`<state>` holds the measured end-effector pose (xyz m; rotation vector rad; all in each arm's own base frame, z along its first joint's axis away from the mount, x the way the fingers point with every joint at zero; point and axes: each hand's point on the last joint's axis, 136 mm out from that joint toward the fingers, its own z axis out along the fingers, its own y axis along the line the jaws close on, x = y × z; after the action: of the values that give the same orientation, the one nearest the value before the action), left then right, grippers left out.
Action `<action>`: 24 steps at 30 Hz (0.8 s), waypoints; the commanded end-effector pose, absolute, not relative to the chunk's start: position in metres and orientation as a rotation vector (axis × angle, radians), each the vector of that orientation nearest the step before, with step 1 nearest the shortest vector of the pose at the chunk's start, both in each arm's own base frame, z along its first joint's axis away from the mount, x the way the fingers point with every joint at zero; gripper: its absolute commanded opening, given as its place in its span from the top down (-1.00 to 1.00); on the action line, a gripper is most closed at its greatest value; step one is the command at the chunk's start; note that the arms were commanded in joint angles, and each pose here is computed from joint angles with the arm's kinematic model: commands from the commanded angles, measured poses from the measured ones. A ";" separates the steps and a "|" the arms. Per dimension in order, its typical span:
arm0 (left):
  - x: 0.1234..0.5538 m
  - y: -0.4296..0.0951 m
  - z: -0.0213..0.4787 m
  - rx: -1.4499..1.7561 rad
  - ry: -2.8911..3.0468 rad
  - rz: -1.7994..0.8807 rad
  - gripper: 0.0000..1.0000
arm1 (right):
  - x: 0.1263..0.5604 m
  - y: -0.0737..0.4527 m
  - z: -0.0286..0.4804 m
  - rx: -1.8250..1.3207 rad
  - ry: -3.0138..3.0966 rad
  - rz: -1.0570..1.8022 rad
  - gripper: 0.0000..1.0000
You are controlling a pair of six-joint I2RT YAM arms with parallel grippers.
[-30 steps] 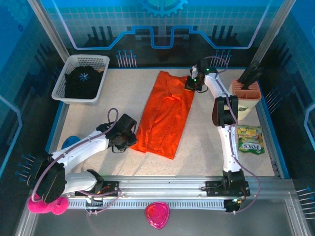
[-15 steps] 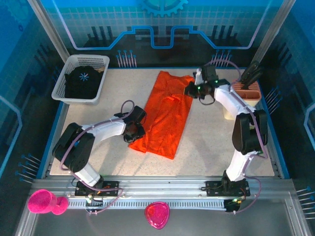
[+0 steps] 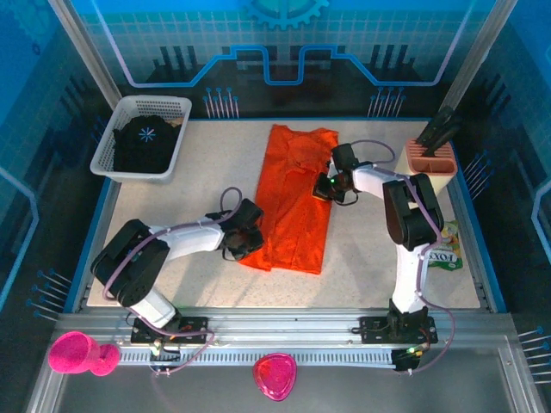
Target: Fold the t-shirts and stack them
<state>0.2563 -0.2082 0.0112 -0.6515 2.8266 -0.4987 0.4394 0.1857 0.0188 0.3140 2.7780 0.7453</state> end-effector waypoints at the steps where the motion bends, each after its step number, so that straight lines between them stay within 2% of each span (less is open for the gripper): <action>1: 0.200 -0.196 -0.023 -0.781 2.992 -0.392 0.76 | 0.445 0.170 0.001 0.299 2.825 0.655 1.00; 6: 0.203 -0.215 -0.011 -0.753 2.964 -0.459 0.70 | 0.450 0.159 0.000 0.227 2.882 0.679 1.00; 11: 0.228 -0.214 0.019 -0.653 2.883 -0.394 0.56 | 0.444 0.171 0.033 0.061 2.824 0.767 0.99; 13: 0.244 -0.210 0.041 -0.569 2.822 -0.338 0.49 | 0.442 0.175 0.062 -0.042 2.759 0.779 0.90; 16: 0.280 -0.199 0.088 -0.401 2.663 -0.221 0.38 | 0.434 0.181 0.123 -0.241 2.617 0.753 0.65; 18: 0.307 -0.194 0.128 -0.281 2.524 -0.163 0.23 | 0.422 0.184 0.165 -0.366 2.508 0.719 0.47; 20: 0.331 -0.191 0.172 -0.172 2.375 -0.123 0.01 | 0.402 0.187 0.204 -0.501 2.403 0.655 0.32; 24: 0.358 -0.197 0.244 0.042 2.113 -0.129 -0.39 | 0.345 0.190 0.248 -0.785 2.220 0.468 0.20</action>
<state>0.3394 -0.2115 0.1914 -0.1797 2.3169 -0.2951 0.3888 0.1908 0.2483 -0.5252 2.2670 0.6190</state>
